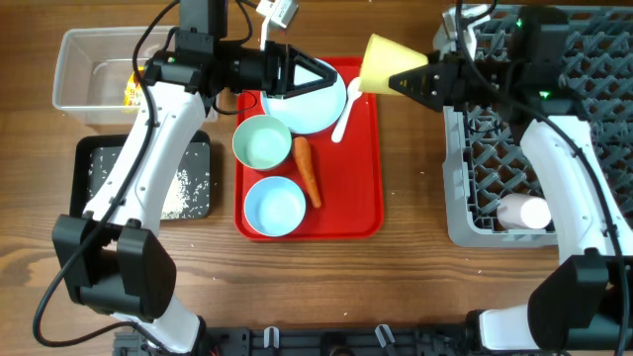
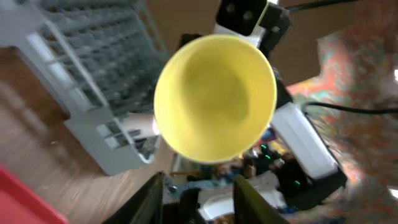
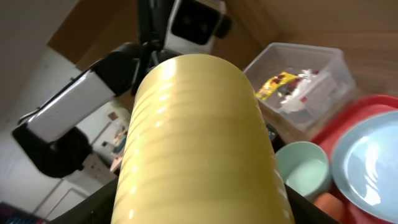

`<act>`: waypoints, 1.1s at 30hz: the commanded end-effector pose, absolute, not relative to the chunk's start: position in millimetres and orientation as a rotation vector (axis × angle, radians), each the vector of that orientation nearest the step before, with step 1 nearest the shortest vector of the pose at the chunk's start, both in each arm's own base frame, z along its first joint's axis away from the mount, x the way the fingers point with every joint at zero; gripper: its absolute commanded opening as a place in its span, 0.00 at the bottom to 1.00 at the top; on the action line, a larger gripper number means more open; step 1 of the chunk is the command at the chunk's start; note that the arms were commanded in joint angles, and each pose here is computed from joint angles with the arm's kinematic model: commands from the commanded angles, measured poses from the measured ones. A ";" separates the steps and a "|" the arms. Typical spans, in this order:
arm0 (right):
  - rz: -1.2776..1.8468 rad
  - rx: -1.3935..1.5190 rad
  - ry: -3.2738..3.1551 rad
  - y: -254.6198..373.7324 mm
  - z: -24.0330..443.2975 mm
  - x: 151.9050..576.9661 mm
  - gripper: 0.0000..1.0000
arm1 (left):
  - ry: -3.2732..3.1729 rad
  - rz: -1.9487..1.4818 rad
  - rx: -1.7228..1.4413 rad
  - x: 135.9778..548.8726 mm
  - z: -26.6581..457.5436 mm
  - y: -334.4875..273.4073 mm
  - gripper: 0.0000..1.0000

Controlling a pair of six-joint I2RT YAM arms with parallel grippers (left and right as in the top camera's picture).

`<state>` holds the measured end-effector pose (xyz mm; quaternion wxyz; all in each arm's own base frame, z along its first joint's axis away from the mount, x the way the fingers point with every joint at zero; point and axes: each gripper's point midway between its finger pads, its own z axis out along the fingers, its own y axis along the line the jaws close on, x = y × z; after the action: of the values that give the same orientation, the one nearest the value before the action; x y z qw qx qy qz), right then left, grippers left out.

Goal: Sort waste into correct bins and load items into the dishwasher rack
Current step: 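Grasp the yellow cup with the right gripper and open the left gripper, then lower the yellow cup into the dish rack with the right gripper and release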

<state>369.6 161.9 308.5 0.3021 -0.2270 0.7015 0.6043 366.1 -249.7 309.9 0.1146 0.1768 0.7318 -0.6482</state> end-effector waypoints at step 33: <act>-0.075 1.195 2.732 -178.9 224.5 254.4 0.50 | 2.703 -0.560 -0.177 420.3 174.0 -140.0 1.00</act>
<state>260.2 -161.2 232.8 0.1004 0.3859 0.9171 -0.0040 421.9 -138.8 171.6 0.1825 -0.0682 0.9597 -0.2027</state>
